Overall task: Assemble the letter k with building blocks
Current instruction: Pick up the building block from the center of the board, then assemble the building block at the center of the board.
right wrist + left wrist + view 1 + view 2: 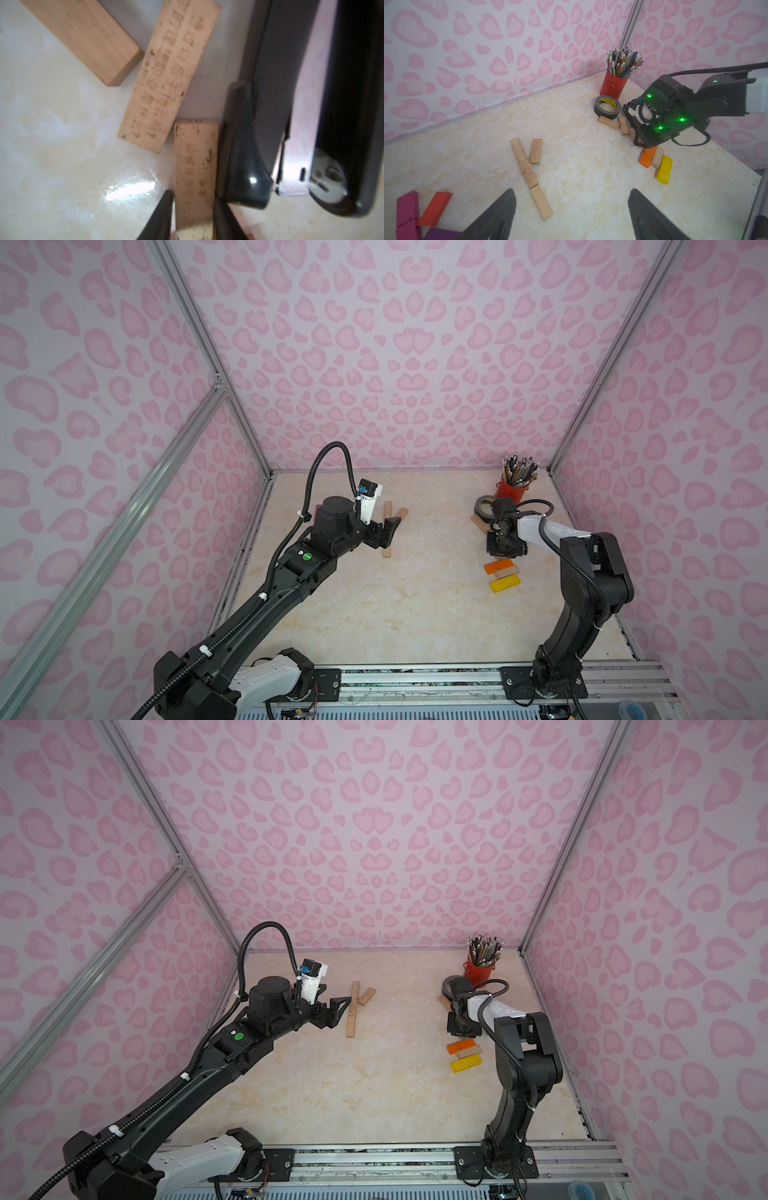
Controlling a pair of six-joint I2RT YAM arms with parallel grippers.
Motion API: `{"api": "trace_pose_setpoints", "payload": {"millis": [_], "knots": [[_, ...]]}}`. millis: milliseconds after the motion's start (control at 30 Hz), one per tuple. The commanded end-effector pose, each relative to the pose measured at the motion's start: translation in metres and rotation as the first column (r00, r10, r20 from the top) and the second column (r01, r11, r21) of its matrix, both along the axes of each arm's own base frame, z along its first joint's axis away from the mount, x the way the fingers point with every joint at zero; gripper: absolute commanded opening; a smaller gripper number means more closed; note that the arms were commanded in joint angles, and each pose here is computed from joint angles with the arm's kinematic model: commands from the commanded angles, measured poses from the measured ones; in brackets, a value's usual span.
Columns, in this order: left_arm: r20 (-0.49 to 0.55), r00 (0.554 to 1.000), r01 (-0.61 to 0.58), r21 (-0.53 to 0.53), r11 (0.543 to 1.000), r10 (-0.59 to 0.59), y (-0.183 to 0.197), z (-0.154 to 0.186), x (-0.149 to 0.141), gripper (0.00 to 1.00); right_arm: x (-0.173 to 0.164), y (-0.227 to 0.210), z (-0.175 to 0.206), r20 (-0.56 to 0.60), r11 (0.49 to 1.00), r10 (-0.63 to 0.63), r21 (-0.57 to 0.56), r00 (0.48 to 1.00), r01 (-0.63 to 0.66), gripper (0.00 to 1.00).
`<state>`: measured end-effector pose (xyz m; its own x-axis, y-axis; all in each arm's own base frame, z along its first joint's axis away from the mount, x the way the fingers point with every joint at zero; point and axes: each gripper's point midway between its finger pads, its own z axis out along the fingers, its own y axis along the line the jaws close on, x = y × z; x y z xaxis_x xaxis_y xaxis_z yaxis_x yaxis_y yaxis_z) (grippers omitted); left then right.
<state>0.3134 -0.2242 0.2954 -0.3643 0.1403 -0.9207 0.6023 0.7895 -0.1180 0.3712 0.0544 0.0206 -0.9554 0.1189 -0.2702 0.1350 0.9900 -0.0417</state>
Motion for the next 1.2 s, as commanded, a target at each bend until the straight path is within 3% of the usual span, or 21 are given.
{"api": "trace_pose_setpoints", "payload": {"millis": [0, 167, 300, 433, 633, 800, 967, 1167], "knots": [[-0.022, 1.000, -0.019, 0.006, 1.000, 0.019, 0.012, -0.004, 0.003, 0.87, 0.000, 0.005, -0.004, -0.012, 0.999, 0.024, 0.021, 1.000, -0.024, 0.27], [-0.042, 0.996, -0.072, 0.025, 0.997, 0.073, 0.043, -0.006, 0.017, 0.87, 0.003, 0.020, 0.021, 0.060, 0.991, 0.117, 0.051, 0.991, -0.120, 0.22], [-0.030, 0.994, -0.108, 0.022, 0.994, 0.108, 0.075, -0.010, 0.032, 0.86, 0.001, 0.061, 0.056, 0.153, 0.947, 0.295, 0.085, 0.943, -0.310, 0.19], [0.023, 0.996, -0.092, 0.021, 0.996, 0.092, 0.081, -0.016, 0.029, 0.86, -0.013, 0.115, 0.079, 0.194, 0.836, 0.534, 0.028, 0.823, -0.549, 0.16], [0.073, 0.993, -0.095, 0.021, 0.995, 0.093, 0.097, -0.018, 0.023, 0.87, -0.029, 0.195, 0.074, 0.156, 0.649, 0.752, -0.003, 0.640, -0.761, 0.14], [0.083, 0.995, -0.059, 0.083, 0.995, 0.052, 0.097, -0.024, 0.022, 0.87, -0.020, 0.235, 0.049, 0.095, 0.579, 0.810, 0.023, 0.579, -0.815, 0.14], [0.096, 0.991, 0.083, 0.087, 0.993, -0.091, 0.079, -0.026, 0.010, 0.87, -0.014, 0.260, 0.031, 0.082, 0.529, 0.844, 0.048, 0.531, -0.848, 0.14], [0.108, 0.975, 0.179, 0.122, 0.976, -0.192, 0.068, -0.035, -0.001, 0.87, -0.001, 0.268, 0.009, 0.040, 0.508, 0.860, 0.022, 0.508, -0.861, 0.16]]}}
